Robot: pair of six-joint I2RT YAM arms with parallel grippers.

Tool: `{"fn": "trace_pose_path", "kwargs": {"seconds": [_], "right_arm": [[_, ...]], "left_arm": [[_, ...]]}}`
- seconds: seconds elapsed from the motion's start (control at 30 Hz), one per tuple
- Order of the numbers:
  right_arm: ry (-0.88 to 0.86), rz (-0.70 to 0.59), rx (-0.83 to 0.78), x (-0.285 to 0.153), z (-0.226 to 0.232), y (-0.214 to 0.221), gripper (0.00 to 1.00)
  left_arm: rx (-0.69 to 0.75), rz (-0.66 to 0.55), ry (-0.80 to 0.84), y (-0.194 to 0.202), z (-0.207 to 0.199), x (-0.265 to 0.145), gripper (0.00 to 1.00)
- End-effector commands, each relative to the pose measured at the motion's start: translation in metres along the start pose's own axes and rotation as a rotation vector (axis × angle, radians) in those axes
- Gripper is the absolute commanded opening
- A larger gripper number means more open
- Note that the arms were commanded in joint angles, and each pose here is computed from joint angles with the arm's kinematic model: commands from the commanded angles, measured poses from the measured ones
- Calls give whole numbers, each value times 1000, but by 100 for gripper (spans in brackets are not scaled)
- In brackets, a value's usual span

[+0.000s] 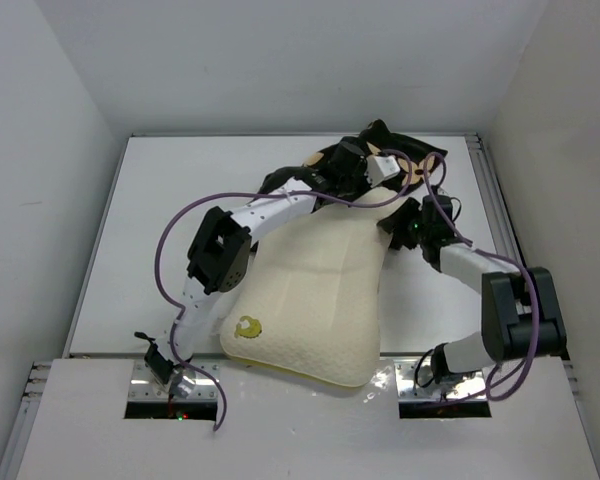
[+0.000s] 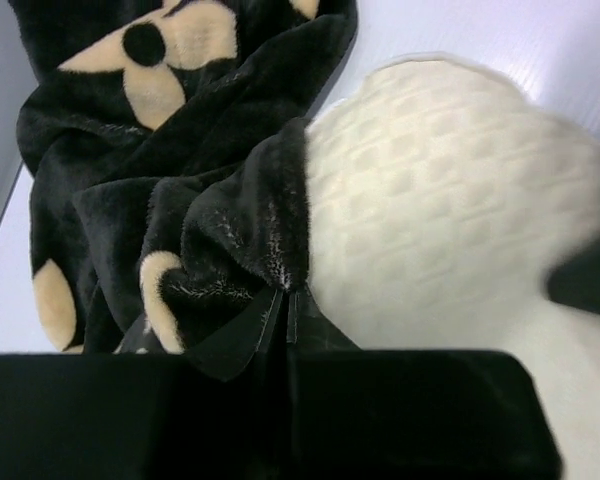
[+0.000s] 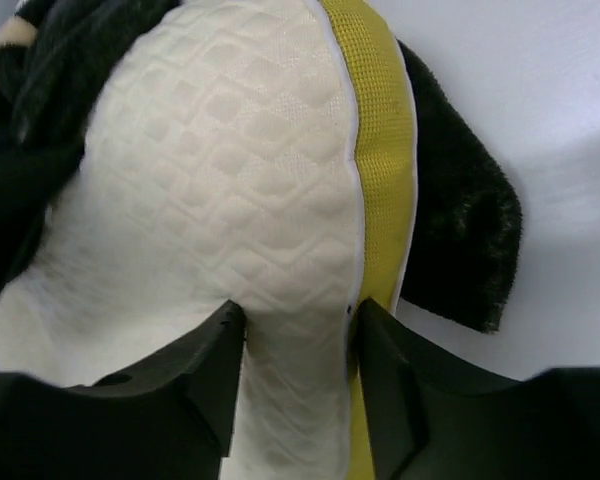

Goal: Put the pillow into the pillowcase

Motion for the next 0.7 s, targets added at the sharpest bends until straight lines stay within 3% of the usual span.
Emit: {"fn": "trace_pose_path", "kwargs": {"seconds": [0.0, 0.1, 0.13, 0.2, 0.3, 0.4, 0.5, 0.53, 0.57, 0.67], "right_arm": [[2, -52, 19, 21, 8, -31, 45], [6, -27, 12, 40, 12, -31, 6], [-18, -46, 2, 43, 15, -34, 0], [-127, -101, -76, 38, 32, -31, 0], [-308, -300, -279, 6, 69, -26, 0], [-405, -494, -348, -31, 83, -29, 0], [-512, -518, -418, -50, 93, -30, 0], [-531, -511, -435, -52, 95, -31, 0], [-538, -503, -465, -52, 96, -30, 0], [-545, -512, -457, -50, 96, -36, 0]], "left_arm": [[-35, -112, 59, -34, -4, -13, 0], [-40, -124, 119, -45, -11, -23, 0], [-43, -136, 130, -51, -13, -27, 0], [-53, -159, 159, -62, -14, -36, 0], [-64, -188, 192, -75, -14, -44, 0], [-18, -224, 271, -91, -16, -58, 0], [36, -273, 371, -106, -16, -79, 0], [71, -286, 479, -107, -21, -87, 0], [157, -299, 519, -108, -22, -92, 0], [259, -176, 650, -84, -40, -107, 0]]}}
Point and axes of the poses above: each gripper's point midway between its finger pads, its own x axis out along the fingers, its own z axis along the line the jaws close on, y = z × x, the point moved 10 cm from there along -x, back along the fingers, and after that the axes turned 15 degrees about -x, right-handed, at the moved point
